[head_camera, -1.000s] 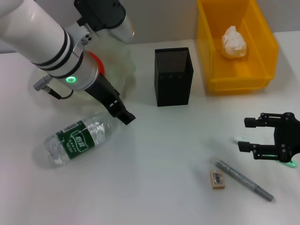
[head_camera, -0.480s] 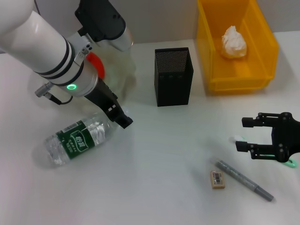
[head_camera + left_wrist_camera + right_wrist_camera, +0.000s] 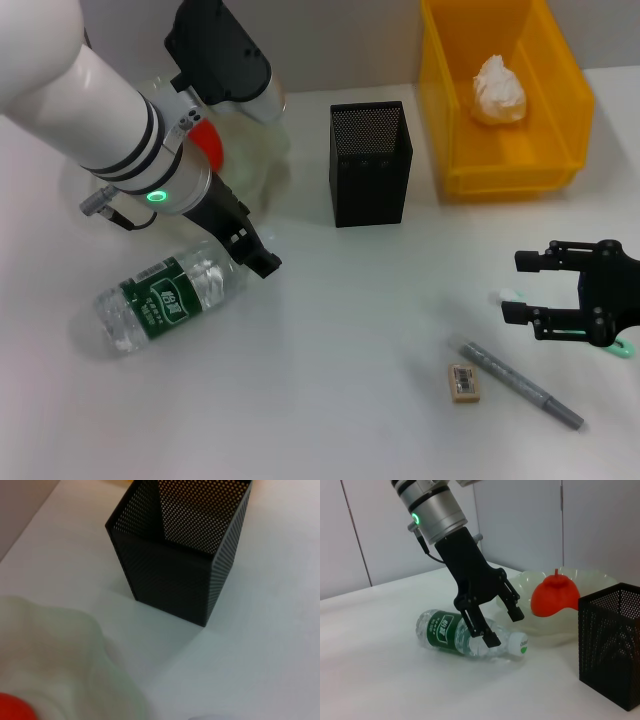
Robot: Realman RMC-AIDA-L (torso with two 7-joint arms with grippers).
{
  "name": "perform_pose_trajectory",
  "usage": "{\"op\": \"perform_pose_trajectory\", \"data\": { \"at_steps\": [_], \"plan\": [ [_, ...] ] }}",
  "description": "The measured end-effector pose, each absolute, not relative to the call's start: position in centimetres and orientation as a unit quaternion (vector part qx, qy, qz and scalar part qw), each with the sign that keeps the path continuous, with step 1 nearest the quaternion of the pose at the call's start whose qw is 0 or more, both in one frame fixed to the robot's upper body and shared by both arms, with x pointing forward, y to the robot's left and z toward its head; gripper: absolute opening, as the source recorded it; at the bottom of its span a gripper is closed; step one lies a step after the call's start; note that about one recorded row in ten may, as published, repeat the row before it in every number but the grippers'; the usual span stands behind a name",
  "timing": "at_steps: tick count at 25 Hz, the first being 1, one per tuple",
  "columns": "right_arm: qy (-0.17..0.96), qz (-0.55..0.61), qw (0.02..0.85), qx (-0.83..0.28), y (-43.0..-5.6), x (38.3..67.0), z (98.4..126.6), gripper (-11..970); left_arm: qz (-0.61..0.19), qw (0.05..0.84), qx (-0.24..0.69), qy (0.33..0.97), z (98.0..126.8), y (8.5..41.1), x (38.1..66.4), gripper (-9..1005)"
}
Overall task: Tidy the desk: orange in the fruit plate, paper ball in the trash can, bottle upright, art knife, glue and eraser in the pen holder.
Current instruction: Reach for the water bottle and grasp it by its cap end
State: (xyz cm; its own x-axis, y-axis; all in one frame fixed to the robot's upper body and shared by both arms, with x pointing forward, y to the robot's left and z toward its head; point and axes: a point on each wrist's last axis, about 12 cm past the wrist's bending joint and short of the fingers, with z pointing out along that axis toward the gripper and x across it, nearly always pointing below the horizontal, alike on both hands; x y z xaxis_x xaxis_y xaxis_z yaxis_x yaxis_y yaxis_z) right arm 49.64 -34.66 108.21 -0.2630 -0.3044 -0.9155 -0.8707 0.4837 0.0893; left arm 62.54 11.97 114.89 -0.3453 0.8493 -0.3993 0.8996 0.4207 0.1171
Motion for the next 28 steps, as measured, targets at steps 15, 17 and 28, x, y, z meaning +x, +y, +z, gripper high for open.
{"op": "perform_pose_trajectory", "data": {
  "at_steps": [15,17,28],
  "plan": [
    [0.733,0.309,0.456,-0.399,-34.7,49.8,108.2,695,-0.051,0.212,0.541,0.812,113.7,11.8,62.4,813],
    [0.734,0.311,0.455,-0.397,-34.6,49.8,108.1,695,-0.050,0.213,0.542,0.812,113.6,11.8,62.4,813],
    [0.733,0.313,0.455,-0.397,-34.5,49.9,108.1,695,-0.042,0.214,0.551,0.805,113.0,11.5,62.2,812]
  ]
}}
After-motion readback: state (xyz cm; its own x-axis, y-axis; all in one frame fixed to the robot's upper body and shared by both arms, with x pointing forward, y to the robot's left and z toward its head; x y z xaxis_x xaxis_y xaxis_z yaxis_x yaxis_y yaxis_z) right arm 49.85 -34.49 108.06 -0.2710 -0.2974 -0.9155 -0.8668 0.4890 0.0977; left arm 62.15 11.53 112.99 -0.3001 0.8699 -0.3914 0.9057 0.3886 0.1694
